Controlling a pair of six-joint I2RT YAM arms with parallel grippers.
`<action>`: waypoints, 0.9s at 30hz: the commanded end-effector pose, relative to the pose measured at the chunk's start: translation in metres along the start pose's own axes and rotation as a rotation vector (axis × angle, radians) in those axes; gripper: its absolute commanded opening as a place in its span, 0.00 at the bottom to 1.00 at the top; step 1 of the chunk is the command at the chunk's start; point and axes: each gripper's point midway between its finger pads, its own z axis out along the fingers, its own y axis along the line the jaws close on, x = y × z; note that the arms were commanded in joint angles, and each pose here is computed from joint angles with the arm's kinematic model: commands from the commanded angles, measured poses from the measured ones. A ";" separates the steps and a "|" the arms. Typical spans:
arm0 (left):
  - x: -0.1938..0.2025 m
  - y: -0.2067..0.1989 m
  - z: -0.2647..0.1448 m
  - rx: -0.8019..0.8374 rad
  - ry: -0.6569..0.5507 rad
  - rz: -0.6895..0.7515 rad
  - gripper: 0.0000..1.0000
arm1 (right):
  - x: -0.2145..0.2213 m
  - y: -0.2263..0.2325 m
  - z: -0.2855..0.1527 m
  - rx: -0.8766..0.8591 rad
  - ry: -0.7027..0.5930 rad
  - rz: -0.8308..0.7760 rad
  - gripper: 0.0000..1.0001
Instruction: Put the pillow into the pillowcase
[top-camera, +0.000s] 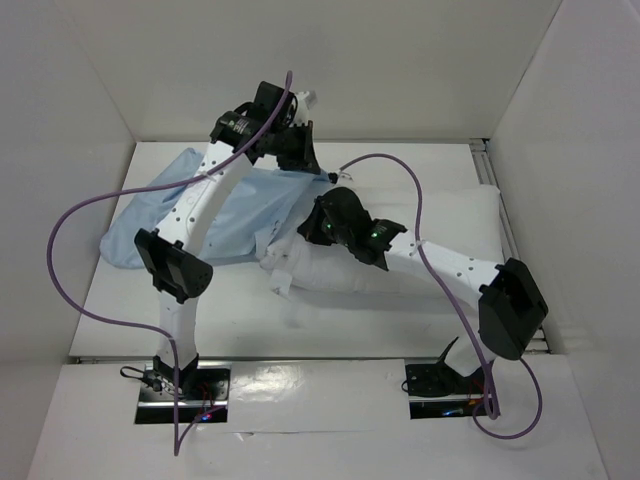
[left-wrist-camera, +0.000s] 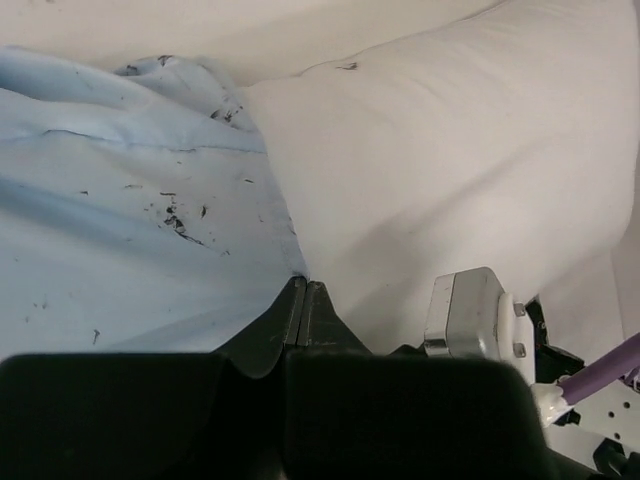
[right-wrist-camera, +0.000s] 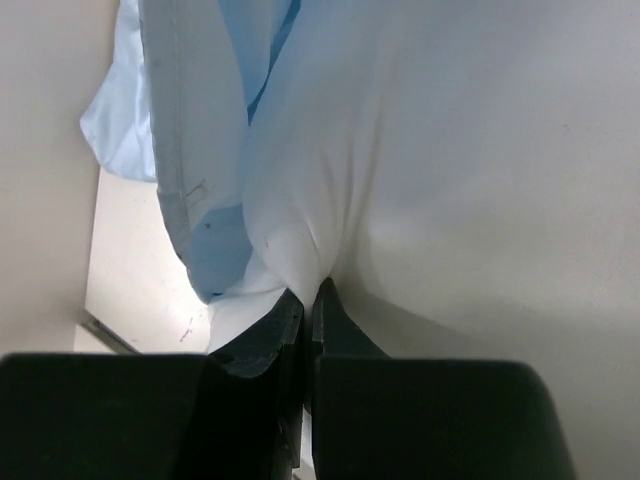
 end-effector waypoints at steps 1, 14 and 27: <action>-0.008 -0.005 0.017 0.064 -0.013 -0.002 0.00 | -0.034 -0.002 0.006 0.045 -0.102 -0.014 0.00; -0.002 0.068 -0.052 -0.262 -0.116 -0.049 1.00 | -0.058 -0.025 0.029 0.032 -0.126 0.025 0.00; 0.152 0.146 -0.043 -0.393 -0.066 -0.404 0.54 | -0.064 -0.024 0.036 -0.017 -0.095 0.042 0.00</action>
